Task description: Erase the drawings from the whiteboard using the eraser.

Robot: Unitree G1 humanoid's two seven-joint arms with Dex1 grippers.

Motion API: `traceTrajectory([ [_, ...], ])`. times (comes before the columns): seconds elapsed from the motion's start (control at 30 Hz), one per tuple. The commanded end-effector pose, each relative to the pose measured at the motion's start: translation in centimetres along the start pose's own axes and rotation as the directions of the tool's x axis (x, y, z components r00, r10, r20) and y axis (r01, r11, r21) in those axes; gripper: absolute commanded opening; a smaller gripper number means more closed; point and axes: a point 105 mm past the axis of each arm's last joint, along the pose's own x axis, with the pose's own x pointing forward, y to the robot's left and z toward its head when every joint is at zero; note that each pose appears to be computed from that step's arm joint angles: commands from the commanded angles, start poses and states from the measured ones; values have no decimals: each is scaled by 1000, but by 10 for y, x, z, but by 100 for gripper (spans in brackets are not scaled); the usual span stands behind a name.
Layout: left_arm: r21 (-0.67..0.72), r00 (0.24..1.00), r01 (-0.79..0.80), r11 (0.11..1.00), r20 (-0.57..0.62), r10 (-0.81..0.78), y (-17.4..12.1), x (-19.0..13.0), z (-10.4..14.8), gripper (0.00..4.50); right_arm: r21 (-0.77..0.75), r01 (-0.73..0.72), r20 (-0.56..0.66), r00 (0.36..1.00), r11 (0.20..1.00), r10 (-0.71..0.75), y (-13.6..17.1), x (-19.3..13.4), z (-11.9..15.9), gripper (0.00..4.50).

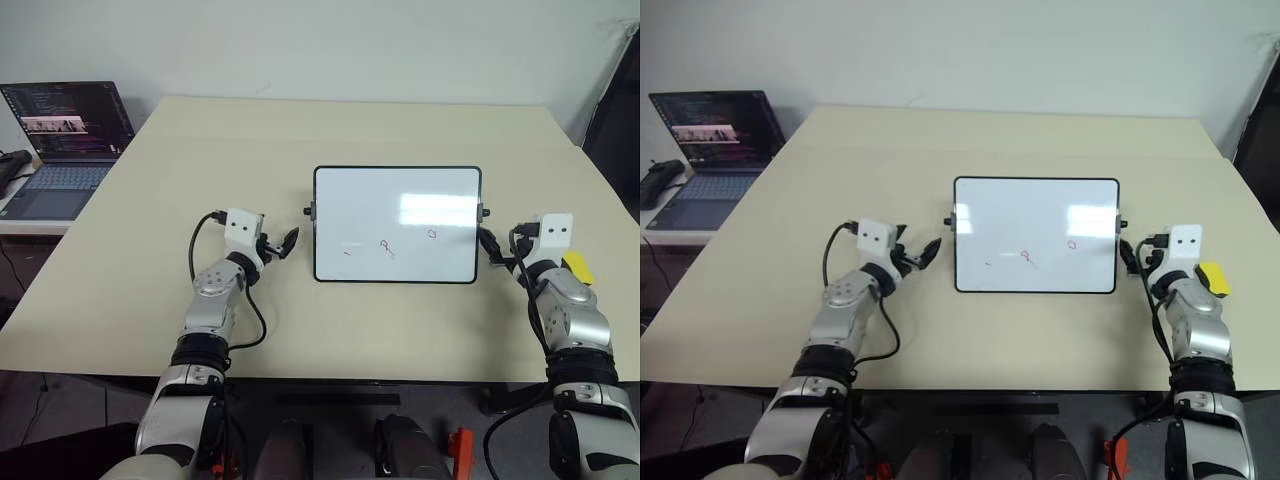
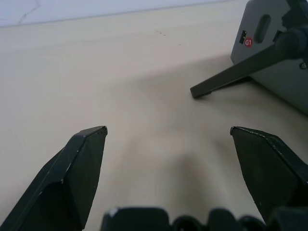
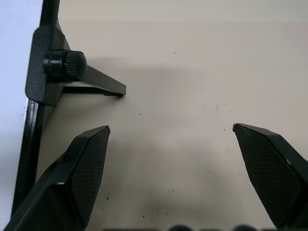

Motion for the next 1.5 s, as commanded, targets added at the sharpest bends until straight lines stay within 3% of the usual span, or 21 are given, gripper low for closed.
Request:
traceTrajectory([
  [0.03,-5,999,13,1000,48,-13,-1,3,13,450,-14,13,51,999,1000,-12,-4,-1,14,449],
  [0.17,15,999,16,1000,46,-16,0,4,14,450,0,33,56,998,999,-33,-11,-3,14,449],
  [0.27,-10,996,15,1000,89,-14,13,-3,30,450,-17,18,65,998,1000,-17,-14,-5,23,449],
  [0.37,15,981,171,985,87,-172,26,-31,53,450,-73,1,79,997,997,5,-24,-14,44,449],
  [0.43,57,913,407,912,8,-408,11,-62,67,450,-87,-16,68,997,996,22,-32,-24,59,449],
  [0.57,92,833,548,832,31,-552,0,-85,117,450,-76,0,34,999,997,2,-56,-46,74,449],
  [0.63,115,731,664,739,104,-674,-32,-84,153,450,-54,39,18,999,998,-38,-71,-55,81,449],
  [0.7,158,610,768,621,117,-784,-74,-79,168,450,-60,58,-14,998,997,-59,-82,-59,81,449],
  [0.77,150,516,835,530,123,-848,-118,-64,165,450,-62,88,-83,992,994,-93,-96,-60,71,449],
  [0.83,134,468,865,484,136,-873,-144,-56,163,450,-61,112,-137,983,992,-119,-105,-62,62,449],
  [0.97,154,469,871,466,15,-883,-194,-29,130,450,-32,140,-220,965,990,-144,-120,-60,47,449],
  [1.03,163,451,879,447,15,-892,-211,-26,127,450,1,146,-237,961,989,-141,-124,-59,43,449],
  [1.27,205,464,870,449,-27,-885,-233,-20,117,450,-31,124,-313,941,992,-128,-126,-55,20,449],
  [1.5,205,452,876,437,-33,-891,-231,-25,116,450,-18,130,-330,935,991,-128,-125,-50,10,449],
])
